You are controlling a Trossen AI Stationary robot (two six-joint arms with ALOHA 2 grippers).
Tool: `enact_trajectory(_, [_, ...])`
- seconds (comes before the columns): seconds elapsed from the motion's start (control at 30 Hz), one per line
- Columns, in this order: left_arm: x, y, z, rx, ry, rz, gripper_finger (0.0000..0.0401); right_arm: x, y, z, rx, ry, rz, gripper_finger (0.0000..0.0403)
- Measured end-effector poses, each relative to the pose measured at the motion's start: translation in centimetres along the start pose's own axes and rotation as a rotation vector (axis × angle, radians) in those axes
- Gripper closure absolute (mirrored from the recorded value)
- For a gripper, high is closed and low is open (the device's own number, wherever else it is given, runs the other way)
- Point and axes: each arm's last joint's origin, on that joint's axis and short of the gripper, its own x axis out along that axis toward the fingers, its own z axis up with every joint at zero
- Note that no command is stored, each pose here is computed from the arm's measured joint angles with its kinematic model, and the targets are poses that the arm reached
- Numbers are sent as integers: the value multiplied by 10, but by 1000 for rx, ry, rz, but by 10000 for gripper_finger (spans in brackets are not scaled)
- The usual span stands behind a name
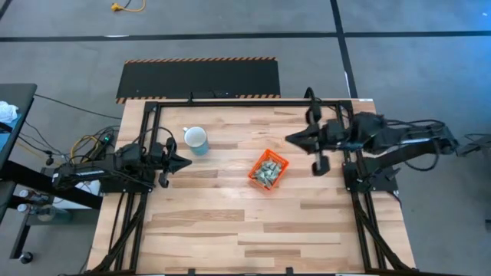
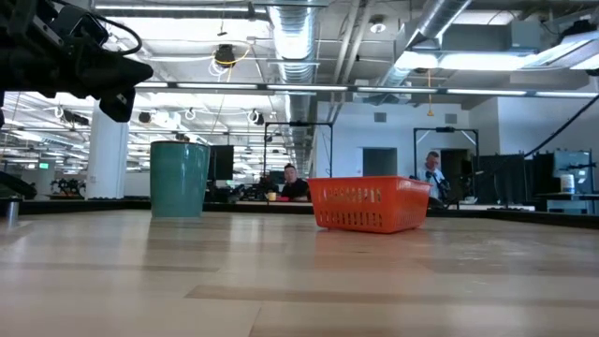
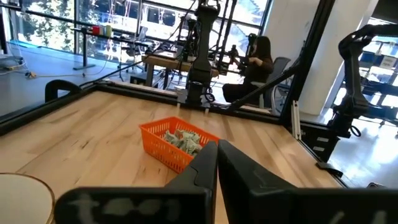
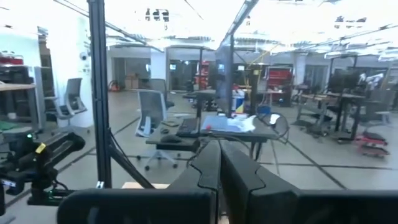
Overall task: Pick and place Stevia / Truvia into bins
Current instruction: Return to Home Position
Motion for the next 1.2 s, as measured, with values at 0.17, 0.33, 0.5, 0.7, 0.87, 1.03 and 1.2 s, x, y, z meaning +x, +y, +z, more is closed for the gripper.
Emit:
enact_trajectory(0.17, [0,0,0,1,0,0,401,-20,-6,5,-21,19,-23,402])
enact_trajectory(0.33, [0,0,0,4,1,1,401,-34,-11,-17,-20,66,-53,403])
enact_trajectory(0.5, [0,0,0,4,1,4,401,-59,-20,-48,45,32,-138,403])
enact_trajectory(0.7, [0,0,0,4,1,4,401,-95,-22,-68,117,-141,-186,403])
enact_trajectory(0.87, [0,0,0,4,1,4,401,-115,-18,-81,139,-200,-177,403])
enact_trajectory(1.03, [0,0,0,4,1,4,401,-131,-13,-93,159,-254,-205,403])
enact_trajectory(1.2, [0,0,0,4,1,4,401,-141,-9,-108,167,-315,-182,403])
